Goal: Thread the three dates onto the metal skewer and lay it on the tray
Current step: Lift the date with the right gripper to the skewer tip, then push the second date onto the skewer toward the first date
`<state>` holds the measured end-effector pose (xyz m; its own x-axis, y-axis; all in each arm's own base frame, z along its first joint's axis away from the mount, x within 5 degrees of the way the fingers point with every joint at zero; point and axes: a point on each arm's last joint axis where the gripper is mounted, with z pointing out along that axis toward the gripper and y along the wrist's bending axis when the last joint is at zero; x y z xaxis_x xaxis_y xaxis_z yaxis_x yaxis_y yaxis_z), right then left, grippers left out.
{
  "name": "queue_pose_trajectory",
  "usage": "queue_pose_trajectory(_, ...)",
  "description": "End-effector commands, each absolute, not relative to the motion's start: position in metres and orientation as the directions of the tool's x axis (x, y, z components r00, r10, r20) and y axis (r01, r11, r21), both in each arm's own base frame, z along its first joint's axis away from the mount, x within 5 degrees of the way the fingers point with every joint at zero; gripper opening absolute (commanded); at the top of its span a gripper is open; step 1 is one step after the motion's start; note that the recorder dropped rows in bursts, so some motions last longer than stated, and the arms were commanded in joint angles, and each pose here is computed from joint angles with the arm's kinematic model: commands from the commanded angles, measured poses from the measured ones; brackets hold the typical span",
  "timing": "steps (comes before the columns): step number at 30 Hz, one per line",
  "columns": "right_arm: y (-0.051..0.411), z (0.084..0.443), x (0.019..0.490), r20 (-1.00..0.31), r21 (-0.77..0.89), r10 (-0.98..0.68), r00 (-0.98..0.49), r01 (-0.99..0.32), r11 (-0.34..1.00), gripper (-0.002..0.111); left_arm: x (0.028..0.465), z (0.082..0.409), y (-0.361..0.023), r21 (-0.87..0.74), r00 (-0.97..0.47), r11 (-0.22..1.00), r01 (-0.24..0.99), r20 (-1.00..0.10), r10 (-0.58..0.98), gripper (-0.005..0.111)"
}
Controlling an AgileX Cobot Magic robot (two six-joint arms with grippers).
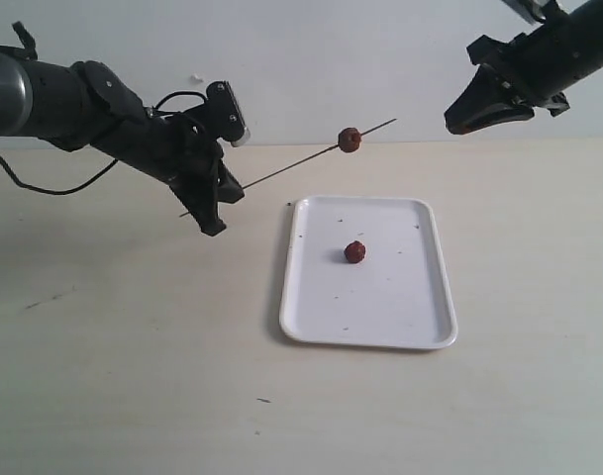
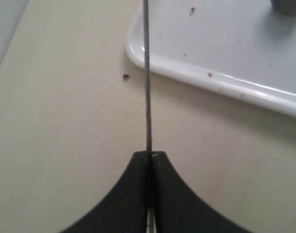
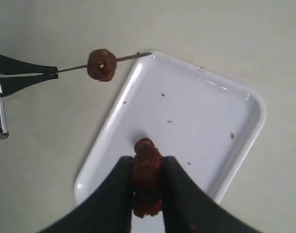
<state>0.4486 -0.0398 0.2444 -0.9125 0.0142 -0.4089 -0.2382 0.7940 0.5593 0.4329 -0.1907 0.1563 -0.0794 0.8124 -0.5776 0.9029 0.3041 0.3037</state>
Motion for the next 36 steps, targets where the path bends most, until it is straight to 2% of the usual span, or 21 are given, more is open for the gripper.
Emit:
queue_pose_trajectory(1,-0.047,0.228,0.455,-0.405,0.592,0.03,-0.914,-0.237,0.77,0.02,0.431,0.16,-0.196,0.31,-0.057,0.297,0.903,-0.6,0.798,0.0)
queue_pose_trajectory(10,-0.044,0.215,0.463,-0.409,0.667,0.08,-0.909,-0.238,0.706,0.02,0.429,0.16,-0.199,0.312,-0.027,0.266,0.912,-0.603,0.798,0.0)
queue_pose_trajectory(36,-0.051,0.215,0.463,-0.417,0.675,0.102,-0.903,-0.233,0.7,0.02,0.417,0.157,-0.214,0.318,0.047,0.171,0.933,-0.576,0.816,0.0)
